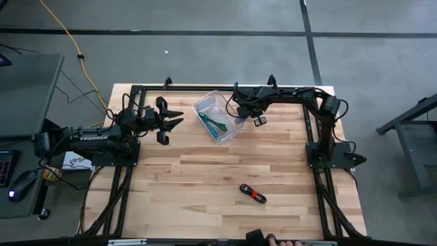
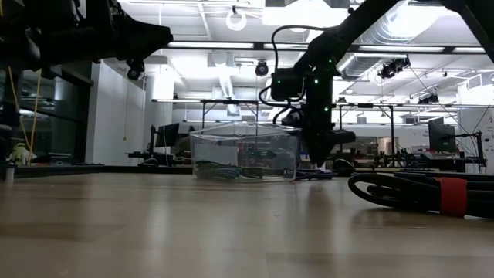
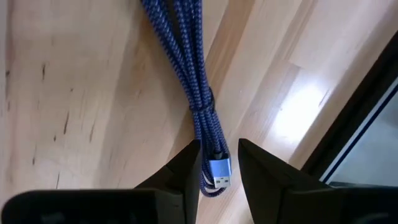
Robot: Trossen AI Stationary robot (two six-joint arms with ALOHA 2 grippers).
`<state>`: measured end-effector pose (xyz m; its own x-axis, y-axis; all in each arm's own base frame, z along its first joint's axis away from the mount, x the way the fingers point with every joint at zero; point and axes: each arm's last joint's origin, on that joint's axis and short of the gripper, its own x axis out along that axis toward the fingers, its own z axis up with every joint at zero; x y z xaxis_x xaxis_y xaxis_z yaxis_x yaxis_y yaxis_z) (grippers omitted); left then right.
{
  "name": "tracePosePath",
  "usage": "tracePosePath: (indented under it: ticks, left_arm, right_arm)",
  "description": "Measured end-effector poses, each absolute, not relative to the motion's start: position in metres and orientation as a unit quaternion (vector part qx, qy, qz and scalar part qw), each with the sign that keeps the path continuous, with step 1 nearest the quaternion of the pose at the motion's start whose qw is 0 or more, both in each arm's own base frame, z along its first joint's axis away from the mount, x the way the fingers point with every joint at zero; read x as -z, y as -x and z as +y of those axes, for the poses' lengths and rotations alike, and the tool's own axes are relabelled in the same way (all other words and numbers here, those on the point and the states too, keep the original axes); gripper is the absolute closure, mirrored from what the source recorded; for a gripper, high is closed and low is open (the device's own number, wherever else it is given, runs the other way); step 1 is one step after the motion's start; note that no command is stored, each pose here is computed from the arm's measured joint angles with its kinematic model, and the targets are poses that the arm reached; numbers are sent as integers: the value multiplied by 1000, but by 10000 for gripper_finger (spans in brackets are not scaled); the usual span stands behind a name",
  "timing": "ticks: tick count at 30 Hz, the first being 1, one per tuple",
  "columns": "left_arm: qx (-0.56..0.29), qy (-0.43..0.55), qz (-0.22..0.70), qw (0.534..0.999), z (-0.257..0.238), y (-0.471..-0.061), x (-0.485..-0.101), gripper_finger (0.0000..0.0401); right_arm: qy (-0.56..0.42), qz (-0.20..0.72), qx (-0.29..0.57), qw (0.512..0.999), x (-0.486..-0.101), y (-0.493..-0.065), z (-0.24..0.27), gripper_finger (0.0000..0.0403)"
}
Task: Pick and place USB-C Cables
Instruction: Put the purple charger cable into the transparent bin
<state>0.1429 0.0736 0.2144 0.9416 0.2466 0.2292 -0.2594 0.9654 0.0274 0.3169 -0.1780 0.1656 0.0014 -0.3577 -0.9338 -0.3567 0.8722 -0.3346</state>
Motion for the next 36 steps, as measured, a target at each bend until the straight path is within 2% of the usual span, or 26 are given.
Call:
tracePosePath:
  ticks: [13, 20, 30, 36]
  left_arm:
    - [-129, -29, -113, 985, 74, -143, -214, 311]
    - [-128, -29, -112, 985, 74, -143, -214, 311]
    - [-129, -29, -112, 985, 74, -143, -214, 311]
    - [-128, -29, -112, 985, 74, -143, -214, 311]
  right_arm:
    - [237, 707, 22, 666, -166, -315, -182, 304]
    - [212, 696, 10, 686, -165, -312, -189, 303]
    - [201, 695, 11, 690, -165, -307, -196, 241]
    - [175, 691, 35, 700, -165, -307, -197, 234]
